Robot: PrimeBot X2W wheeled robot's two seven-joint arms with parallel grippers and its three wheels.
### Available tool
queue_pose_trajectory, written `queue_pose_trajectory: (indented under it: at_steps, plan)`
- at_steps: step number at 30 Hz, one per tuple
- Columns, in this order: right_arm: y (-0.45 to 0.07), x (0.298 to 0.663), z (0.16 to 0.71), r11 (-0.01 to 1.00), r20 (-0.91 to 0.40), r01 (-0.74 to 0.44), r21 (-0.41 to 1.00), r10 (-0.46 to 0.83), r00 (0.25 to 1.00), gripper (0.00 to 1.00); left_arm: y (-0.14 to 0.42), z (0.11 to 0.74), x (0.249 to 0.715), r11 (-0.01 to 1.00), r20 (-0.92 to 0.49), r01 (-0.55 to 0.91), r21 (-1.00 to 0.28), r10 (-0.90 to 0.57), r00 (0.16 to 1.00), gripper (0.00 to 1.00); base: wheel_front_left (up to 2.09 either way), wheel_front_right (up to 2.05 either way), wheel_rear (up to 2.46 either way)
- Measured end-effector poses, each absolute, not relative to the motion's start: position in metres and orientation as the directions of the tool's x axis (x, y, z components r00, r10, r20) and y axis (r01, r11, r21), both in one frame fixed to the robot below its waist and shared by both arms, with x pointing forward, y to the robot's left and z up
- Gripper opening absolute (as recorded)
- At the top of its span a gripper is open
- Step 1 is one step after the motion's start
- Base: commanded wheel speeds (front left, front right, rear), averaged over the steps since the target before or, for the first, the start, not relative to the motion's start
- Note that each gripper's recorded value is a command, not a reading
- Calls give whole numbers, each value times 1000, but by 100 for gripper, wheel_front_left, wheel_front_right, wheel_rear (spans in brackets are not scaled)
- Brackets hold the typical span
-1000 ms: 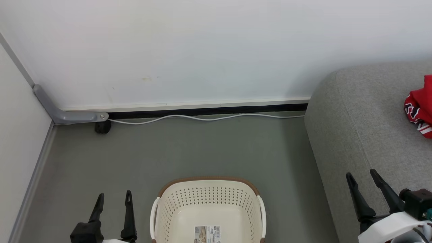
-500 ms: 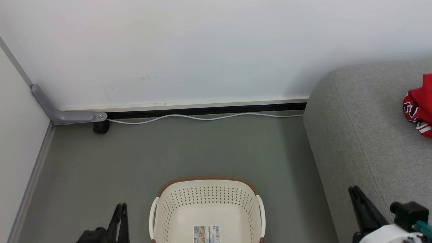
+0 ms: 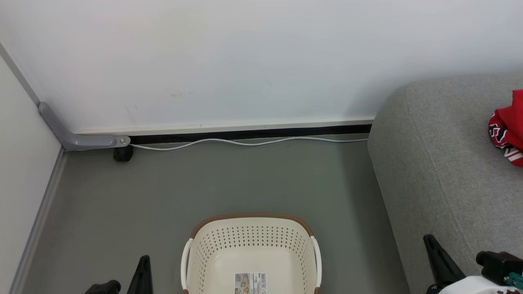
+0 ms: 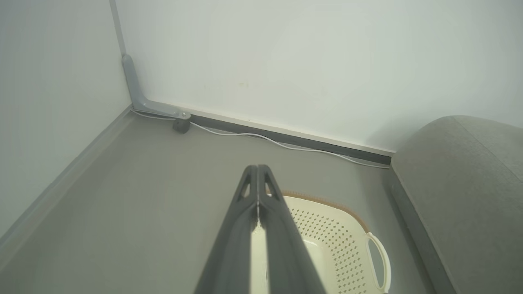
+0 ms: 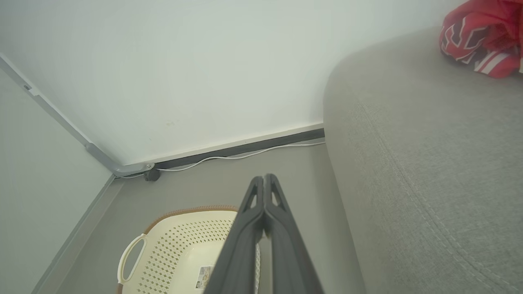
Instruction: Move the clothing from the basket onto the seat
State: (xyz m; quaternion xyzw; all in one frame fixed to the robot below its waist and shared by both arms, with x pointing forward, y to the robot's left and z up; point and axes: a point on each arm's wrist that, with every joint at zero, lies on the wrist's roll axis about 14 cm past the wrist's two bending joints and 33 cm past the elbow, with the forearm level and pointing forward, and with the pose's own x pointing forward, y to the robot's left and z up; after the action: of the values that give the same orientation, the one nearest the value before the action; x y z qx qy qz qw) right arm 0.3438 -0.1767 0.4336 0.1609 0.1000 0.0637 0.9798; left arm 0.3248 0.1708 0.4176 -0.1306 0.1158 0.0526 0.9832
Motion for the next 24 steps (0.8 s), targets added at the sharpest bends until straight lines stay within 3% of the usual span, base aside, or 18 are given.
queue_pose_trajectory:
  at_steps: [24]
  plan:
    - [-185,352,440,829,-178,29,558,85,980,0,178,414,328,840,-297,-222,-495,77,952,0,0,0,0]
